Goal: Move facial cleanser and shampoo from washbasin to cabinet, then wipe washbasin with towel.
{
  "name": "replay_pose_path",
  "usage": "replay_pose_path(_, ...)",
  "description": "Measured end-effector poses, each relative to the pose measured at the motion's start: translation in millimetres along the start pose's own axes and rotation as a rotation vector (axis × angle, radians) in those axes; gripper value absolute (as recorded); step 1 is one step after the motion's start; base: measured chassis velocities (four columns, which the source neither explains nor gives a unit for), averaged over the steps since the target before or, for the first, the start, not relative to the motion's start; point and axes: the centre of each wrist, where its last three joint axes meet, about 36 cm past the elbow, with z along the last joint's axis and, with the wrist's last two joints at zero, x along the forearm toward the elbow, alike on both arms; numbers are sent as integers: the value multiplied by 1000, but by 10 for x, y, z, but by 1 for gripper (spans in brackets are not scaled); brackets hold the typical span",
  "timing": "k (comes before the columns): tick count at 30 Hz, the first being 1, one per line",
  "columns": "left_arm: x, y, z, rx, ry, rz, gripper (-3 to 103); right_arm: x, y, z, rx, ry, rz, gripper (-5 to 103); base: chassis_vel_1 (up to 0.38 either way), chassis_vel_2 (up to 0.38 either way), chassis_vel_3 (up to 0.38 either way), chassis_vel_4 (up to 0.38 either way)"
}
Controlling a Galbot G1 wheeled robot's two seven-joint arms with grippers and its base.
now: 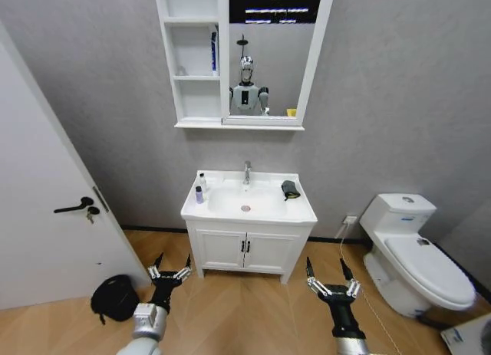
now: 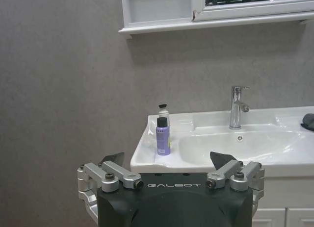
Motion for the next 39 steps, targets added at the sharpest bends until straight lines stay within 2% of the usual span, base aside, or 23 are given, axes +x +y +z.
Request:
replay_pose_path(7,-29,-68,81,1,18,12,98,25,7,83,15,5,-3,100,-347,341,352,-346)
replay_pose_path(8,-68,-51,169,-19,35,20,98,40,0,125,30,-2,-7,100,-368,373,351,-347)
replay_pose_path(11,-112,-28,238,-31,48,27,98,67,3,168,42,-8,-14,100,-320,333,324,-328)
replay_pose_path(16,-269,24,349,-33,76,46,98,117,11,210,45,-2,-23,100,-217,249,118,-135)
replay_pose_path(19,-600,202,421,-87,81,57,98,134,-21,236,52,-3,-24,100,-97,57,-22,-38)
replay_pose_path(31,-1263,269,479,-82,99,73,97,195,-126,320,74,16,6,100,47,-27,-32,25)
replay_pose_path(33,-1420,270,482,-72,104,72,97,212,-159,344,83,23,7,100,0,0,0,0)
replay_pose_path(39,-1609,248,536,-37,133,70,97,212,-199,359,89,31,12,100,0,0,0,0)
